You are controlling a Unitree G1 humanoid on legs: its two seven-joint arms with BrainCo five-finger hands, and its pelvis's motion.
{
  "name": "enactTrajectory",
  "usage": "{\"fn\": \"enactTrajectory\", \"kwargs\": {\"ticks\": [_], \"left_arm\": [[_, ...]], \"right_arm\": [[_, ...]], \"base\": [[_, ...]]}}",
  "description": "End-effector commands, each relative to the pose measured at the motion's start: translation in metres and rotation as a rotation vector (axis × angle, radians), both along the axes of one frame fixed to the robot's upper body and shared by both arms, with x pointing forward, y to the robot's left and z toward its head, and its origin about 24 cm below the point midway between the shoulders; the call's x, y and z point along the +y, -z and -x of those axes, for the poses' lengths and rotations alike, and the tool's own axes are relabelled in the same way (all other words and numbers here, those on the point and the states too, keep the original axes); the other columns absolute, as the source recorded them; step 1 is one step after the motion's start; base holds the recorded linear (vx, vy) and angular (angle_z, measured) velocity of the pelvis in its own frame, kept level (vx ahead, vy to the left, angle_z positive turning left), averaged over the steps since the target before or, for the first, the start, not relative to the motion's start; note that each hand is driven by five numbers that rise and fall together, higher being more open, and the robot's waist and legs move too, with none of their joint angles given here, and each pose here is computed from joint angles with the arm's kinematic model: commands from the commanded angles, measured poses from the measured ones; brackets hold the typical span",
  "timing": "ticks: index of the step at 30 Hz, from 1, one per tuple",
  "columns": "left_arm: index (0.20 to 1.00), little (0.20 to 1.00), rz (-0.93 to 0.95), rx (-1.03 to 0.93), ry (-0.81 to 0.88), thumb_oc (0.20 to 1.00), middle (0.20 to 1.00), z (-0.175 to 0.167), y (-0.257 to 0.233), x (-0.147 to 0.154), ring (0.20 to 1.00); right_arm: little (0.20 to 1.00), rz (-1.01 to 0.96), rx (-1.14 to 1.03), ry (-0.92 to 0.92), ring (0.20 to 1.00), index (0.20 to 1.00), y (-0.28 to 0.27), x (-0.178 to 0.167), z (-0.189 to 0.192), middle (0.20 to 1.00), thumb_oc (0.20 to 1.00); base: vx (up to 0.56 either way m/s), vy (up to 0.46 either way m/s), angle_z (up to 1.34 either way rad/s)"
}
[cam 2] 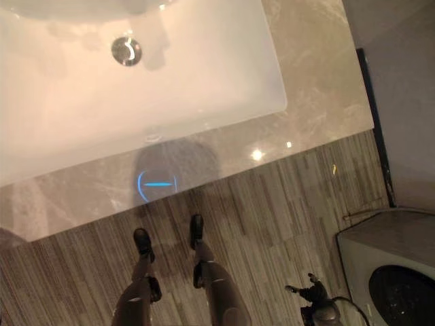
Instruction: Put brush and paste in cup on sink, flatten towel.
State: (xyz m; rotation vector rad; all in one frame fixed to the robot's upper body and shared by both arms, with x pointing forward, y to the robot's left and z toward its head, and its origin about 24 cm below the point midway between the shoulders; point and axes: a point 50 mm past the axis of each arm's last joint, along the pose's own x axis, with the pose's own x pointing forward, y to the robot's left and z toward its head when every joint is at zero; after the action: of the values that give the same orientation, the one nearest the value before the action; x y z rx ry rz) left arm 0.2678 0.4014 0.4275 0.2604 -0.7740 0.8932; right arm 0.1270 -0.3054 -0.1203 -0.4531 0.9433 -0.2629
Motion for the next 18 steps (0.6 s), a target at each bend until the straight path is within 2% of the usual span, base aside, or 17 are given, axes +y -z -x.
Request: {"fn": "enactTrajectory", "kwargs": {"ticks": [1,10,18], "left_arm": [[0.200,0.200,-0.031,-0.001,-0.029,0.200,0.200,0.003,-0.004,0.000,0.200],[0.200,0.200,-0.125,0.022,0.143,0.200,0.200,-0.025,0.003,-0.035,0.200],[0.200,0.200,-0.191,0.051,0.240,0.200,0.200,-0.038,0.009,-0.055,0.200]], "right_arm": [[1.000,0.089,0.087,0.064,1.000,1.000,-0.007,-0.035,0.033,1.000,1.000],[1.000,0.086,0.028,0.008,1.000,1.000,-0.012,-0.030,0.013,1.000,1.000],[1.000,0.107,0.029,0.007,1.000,1.000,-0.016,-0.038,0.014,1.000,1.000]], "base": [[0.00,0.000,0.00],[0.00,0.006,-0.02],[-0.01,0.002,0.01]]}}
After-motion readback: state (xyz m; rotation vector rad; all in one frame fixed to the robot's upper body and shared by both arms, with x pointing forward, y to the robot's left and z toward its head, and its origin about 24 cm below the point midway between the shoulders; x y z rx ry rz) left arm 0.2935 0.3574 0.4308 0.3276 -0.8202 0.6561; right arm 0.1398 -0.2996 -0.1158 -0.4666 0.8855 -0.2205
